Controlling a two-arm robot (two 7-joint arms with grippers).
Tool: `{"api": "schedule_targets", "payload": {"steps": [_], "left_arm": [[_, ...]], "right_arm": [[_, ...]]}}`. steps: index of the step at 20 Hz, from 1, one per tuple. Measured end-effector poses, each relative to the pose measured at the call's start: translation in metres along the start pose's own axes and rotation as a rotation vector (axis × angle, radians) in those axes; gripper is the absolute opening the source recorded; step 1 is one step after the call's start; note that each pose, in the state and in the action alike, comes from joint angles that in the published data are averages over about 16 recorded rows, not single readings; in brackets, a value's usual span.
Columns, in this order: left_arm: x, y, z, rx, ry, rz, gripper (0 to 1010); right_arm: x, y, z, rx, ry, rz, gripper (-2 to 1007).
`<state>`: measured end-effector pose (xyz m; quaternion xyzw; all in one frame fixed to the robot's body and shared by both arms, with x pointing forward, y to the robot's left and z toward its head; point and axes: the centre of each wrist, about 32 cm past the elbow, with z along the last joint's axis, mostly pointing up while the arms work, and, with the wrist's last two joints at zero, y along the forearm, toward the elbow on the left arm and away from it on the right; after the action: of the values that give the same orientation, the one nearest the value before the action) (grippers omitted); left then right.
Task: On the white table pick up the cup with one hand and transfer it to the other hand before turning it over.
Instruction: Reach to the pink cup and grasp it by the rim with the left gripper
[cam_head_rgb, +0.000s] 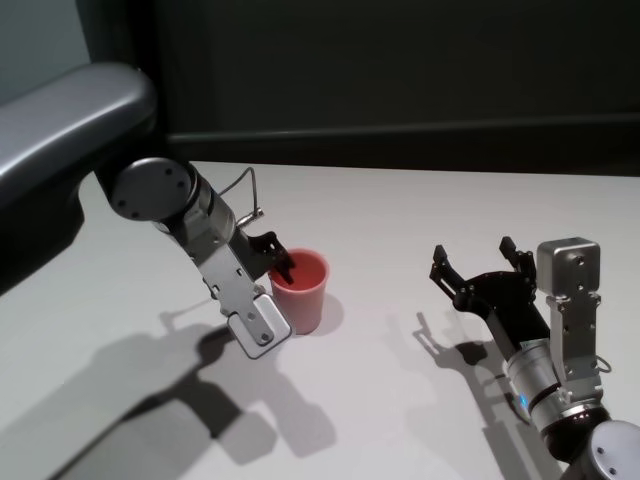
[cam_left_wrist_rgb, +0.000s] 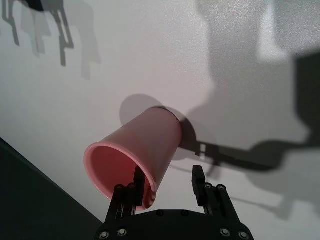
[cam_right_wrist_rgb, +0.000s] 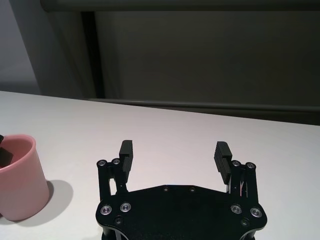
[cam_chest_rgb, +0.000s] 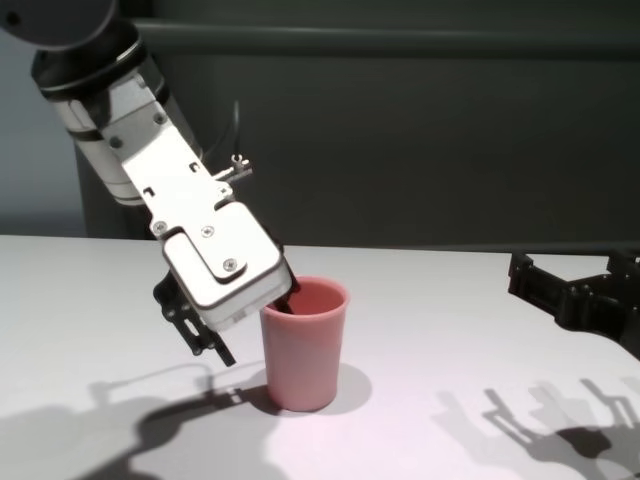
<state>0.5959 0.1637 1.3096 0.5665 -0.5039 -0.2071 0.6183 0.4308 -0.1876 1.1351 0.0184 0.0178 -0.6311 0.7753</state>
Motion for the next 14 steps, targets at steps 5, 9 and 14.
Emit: {"api": "schedule_targets", "payload": {"steps": [5, 9, 14], "left_arm": [[0.0000, 0.0001, 0.0000, 0.000, 0.000, 0.000, 493], [0.0000, 0.0002, -0.0001, 0.000, -0.001, 0.000, 329], [0.0000, 0.0002, -0.0001, 0.000, -0.001, 0.000, 167]], "right_arm": [[0.0000, 0.0000, 0.0000, 0.000, 0.000, 0.000, 1002], [0.0000, 0.0000, 0.0000, 0.000, 0.000, 0.000, 1002], [0.0000, 0.0000, 0.0000, 0.000, 0.000, 0.000, 1002]]}}
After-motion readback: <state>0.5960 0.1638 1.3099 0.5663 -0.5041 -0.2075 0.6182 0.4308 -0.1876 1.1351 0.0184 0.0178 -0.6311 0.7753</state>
